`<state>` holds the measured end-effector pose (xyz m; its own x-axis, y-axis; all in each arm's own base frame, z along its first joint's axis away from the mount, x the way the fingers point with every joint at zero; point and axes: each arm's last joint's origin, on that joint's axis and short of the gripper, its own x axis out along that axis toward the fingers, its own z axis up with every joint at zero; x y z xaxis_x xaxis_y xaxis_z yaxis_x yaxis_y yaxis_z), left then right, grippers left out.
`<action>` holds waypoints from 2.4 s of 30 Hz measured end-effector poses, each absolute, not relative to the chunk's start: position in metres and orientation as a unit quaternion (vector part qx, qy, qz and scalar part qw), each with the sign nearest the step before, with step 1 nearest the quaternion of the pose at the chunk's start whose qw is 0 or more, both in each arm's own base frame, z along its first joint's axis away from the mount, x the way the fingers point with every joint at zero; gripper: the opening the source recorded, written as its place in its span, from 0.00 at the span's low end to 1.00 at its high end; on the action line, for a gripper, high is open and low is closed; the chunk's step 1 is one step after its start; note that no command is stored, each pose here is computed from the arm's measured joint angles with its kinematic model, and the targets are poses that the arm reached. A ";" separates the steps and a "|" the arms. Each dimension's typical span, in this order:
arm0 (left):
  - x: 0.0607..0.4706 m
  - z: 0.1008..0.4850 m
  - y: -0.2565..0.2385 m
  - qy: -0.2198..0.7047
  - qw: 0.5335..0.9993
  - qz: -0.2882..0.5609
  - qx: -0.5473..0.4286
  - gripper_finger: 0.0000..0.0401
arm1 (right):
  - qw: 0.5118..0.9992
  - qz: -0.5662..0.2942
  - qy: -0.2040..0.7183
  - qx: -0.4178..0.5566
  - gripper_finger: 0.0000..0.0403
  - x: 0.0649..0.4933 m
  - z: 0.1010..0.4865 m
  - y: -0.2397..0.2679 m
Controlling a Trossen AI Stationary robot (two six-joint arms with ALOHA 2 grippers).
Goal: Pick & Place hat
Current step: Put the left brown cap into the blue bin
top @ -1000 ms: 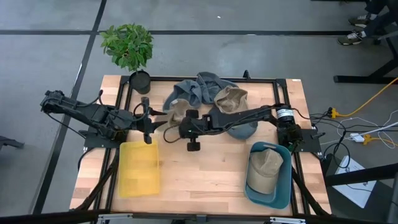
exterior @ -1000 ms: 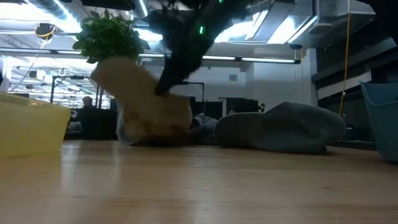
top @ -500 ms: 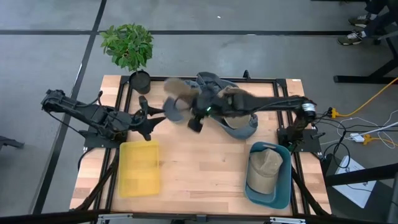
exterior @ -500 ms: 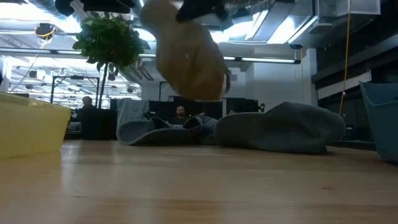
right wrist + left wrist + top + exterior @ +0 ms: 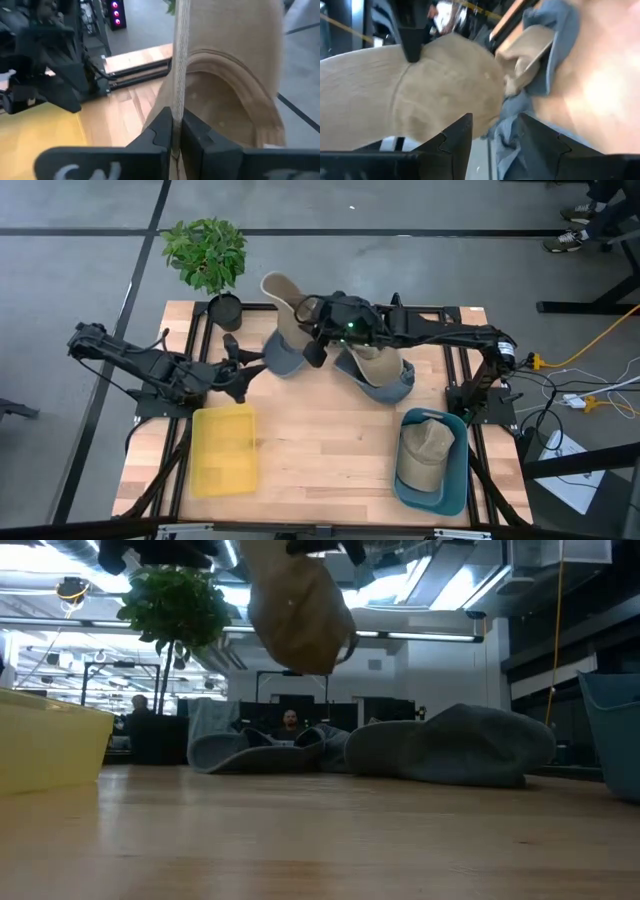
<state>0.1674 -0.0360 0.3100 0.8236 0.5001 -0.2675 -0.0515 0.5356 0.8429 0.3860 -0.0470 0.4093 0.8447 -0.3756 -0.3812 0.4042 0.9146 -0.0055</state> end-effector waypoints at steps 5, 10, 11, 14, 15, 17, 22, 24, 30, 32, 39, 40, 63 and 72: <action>0.175 0.305 -0.038 0.272 0.809 0.168 0.494 0.48 | 0.970 -0.182 0.156 0.044 0.06 0.387 0.417 -0.050; 0.184 0.302 -0.037 0.295 0.765 0.179 0.544 0.58 | 0.983 -0.129 0.118 0.058 0.05 0.387 0.427 -0.048; 0.186 0.302 -0.036 0.296 0.758 0.189 0.549 0.60 | 0.984 -0.124 0.109 0.059 0.05 0.386 0.430 -0.047; 0.189 0.308 -0.032 0.303 0.735 0.238 0.559 0.63 | 0.988 -0.104 0.094 0.071 0.07 0.383 0.436 -0.046; 0.190 0.310 -0.031 0.302 0.730 0.252 0.559 0.64 | 0.989 -0.097 0.087 0.076 0.07 0.383 0.437 -0.046; 0.191 0.313 -0.028 0.299 0.728 0.263 0.558 0.64 | 0.990 -0.081 0.077 0.080 0.06 0.382 0.441 -0.044; 0.193 0.315 -0.024 0.292 0.734 0.266 0.552 0.64 | 0.994 -0.059 0.033 0.081 0.05 0.374 0.456 -0.043; 0.194 0.317 -0.022 0.287 0.739 0.275 0.544 0.64 | 0.995 -0.059 0.022 0.080 0.06 0.371 0.461 -0.043; 0.196 0.328 -0.018 0.253 0.751 0.311 0.525 0.63 | 0.994 -0.057 -0.011 0.092 0.06 0.359 0.474 -0.047; 0.197 0.334 -0.015 0.242 0.748 0.325 0.525 0.63 | 0.994 -0.053 -0.014 0.099 0.05 0.359 0.475 -0.048; 0.198 0.345 -0.014 0.192 0.756 0.326 0.534 0.60 | 0.992 -0.047 -0.013 0.116 0.07 0.359 0.475 -0.048; 0.198 0.346 -0.015 0.183 0.760 0.321 0.534 0.60 | 0.992 -0.047 -0.015 0.116 0.07 0.359 0.475 -0.048; 0.203 0.345 -0.016 0.185 0.756 0.321 0.539 0.12 | 0.991 -0.056 -0.024 0.116 0.06 0.358 0.477 -0.052; 0.203 0.345 -0.015 0.187 0.762 0.336 0.521 0.09 | 0.992 -0.062 0.000 0.113 0.04 0.358 0.472 -0.054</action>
<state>0.2026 -0.0154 0.3445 0.7046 0.7068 0.0638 -0.3164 0.2324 0.9197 0.3581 -0.0535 0.4724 0.9922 -0.1240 -0.0132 0.1238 0.9668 0.2237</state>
